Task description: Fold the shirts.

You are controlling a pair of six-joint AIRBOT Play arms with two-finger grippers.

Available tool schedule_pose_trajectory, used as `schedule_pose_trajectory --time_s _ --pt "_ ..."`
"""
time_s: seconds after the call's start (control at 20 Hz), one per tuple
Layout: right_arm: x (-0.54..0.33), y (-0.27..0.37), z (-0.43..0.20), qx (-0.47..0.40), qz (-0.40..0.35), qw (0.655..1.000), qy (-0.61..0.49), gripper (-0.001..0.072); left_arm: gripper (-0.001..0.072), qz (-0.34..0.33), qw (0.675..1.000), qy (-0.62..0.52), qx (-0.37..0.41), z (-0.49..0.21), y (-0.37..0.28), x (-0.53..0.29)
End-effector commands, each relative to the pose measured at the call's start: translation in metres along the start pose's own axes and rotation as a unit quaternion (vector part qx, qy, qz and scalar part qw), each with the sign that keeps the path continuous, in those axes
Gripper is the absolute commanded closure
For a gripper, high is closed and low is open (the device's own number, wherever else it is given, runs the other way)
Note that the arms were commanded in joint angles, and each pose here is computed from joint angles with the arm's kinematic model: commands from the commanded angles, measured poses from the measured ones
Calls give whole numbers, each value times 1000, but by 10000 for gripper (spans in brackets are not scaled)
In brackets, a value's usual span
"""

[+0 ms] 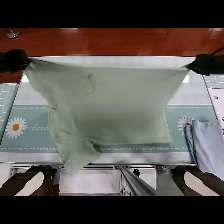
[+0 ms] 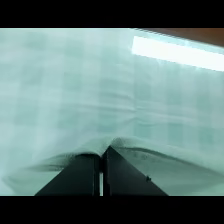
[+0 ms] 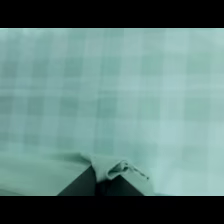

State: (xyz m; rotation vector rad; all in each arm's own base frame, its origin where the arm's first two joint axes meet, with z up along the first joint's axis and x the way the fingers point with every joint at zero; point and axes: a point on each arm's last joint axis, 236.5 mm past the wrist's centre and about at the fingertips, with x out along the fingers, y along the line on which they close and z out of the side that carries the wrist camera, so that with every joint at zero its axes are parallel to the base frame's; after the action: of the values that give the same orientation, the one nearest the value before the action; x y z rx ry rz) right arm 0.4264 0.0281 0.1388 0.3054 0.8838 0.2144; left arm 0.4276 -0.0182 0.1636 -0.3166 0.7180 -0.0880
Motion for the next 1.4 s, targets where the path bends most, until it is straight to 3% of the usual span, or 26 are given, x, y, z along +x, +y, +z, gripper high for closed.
schedule_pose_trajectory --time_s 0.0,0.25,0.4,0.6,0.75,0.95,1.15,1.35 --pt "91 -32 16 56 14 998 -1 688 689 -5 998 2 -60 -6 18 82" --pt "161 -40 43 104 47 993 16 688 688 -20 986 16 -167 -27 26 149" --pt "179 -32 27 129 73 987 55 687 688 -30 980 53 -187 -47 22 158" --pt "153 -25 -4 102 98 981 130 687 688 -54 981 141 -119 -77 17 131" --pt "133 -32 -46 62 86 970 219 687 688 -79 961 257 -71 -129 16 108" --pt "141 -60 -103 69 27 953 292 687 688 -31 936 349 -42 -181 51 107" --pt "134 -88 -139 71 -30 935 347 687 688 -6 930 367 -34 -192 67 108" --pt "134 -87 -141 70 -31 933 351 687 688 -6 930 366 -37 -191 68 108"
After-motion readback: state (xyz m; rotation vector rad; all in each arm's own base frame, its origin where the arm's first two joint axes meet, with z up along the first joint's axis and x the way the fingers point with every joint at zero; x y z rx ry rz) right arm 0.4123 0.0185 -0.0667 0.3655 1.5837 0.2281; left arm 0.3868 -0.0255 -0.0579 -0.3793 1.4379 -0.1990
